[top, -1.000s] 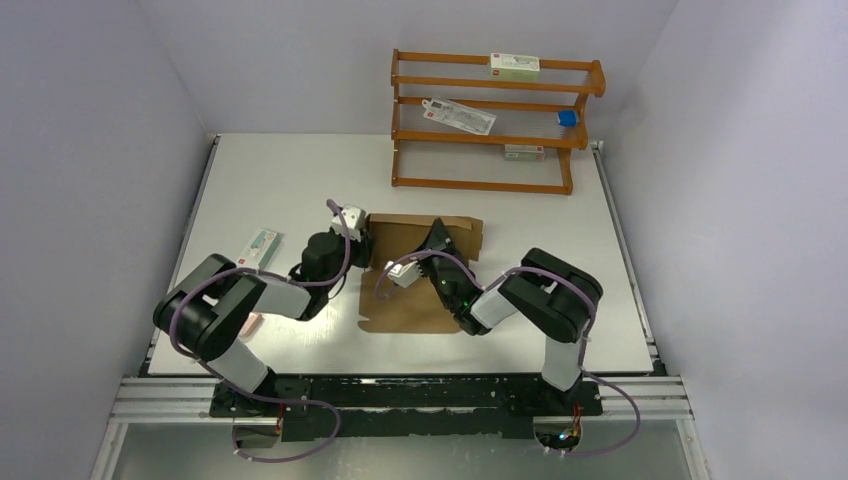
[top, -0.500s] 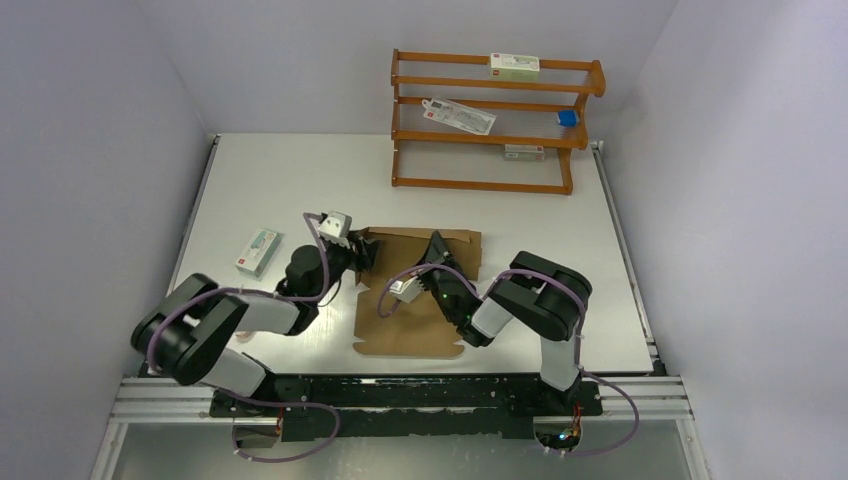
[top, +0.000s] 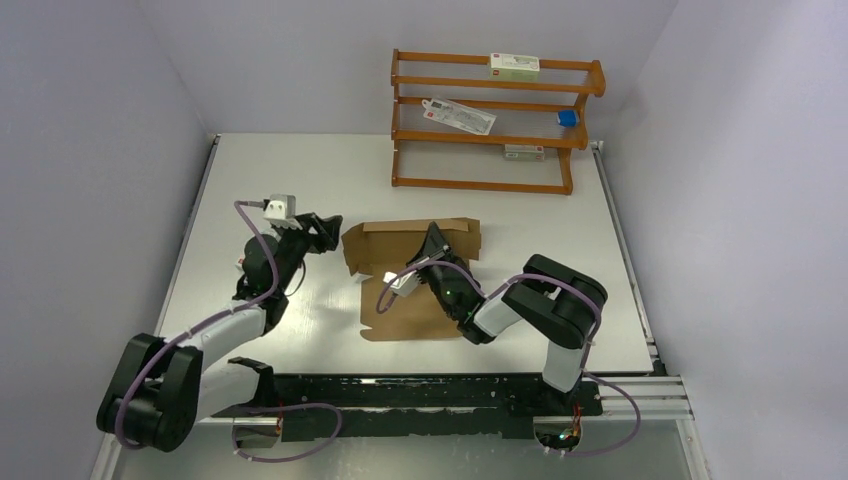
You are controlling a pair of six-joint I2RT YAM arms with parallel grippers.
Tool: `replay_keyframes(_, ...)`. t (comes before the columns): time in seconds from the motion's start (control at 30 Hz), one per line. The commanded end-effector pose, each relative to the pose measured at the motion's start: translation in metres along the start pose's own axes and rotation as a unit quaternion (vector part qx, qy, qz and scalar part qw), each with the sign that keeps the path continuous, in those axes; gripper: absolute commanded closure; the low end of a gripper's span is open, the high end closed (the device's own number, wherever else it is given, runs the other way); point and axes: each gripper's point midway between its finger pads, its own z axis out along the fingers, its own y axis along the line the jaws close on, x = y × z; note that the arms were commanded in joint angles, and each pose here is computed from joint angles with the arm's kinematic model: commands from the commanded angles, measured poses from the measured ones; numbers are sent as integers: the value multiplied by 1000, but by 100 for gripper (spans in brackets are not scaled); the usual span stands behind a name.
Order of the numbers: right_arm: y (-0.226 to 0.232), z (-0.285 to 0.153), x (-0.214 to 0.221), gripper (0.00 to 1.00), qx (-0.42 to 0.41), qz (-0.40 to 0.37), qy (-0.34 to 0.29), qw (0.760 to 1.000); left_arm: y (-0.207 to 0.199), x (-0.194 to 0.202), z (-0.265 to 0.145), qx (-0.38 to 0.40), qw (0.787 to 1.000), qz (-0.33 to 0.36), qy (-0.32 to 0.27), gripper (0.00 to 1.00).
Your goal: Fold the paper box
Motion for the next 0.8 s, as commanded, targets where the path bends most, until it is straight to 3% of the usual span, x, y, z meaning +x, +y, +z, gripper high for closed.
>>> replay_keyframes(0.0, -55, -1, 14, 100, 102, 31, 20, 994, 4, 27, 3, 22, 997, -42, 68, 27)
replay_keyframes(0.2, -59, 2, 13, 100, 112, 25, 17, 993, -1, 36, 12, 44, 992, -66, 96, 35)
replay_keyframes(0.27, -59, 2, 13, 100, 112, 24, 17, 993, 7, 34, 12, 34, 993, -69, 94, 40)
replay_keyframes(0.4, -59, 0, 12, 100, 113, 22, 14, 993, 38, 27, 12, -10, 993, -71, 94, 39)
replay_keyframes(0.57, -58, -1, 12, 100, 115, 21, 14, 993, 55, 47, 17, -35, 987, -55, 145, 38)
replay_keyframes(0.77, -60, -1, 11, 100, 120, 21, 14, 992, 35, 79, 22, 26, 977, -51, 207, 41)
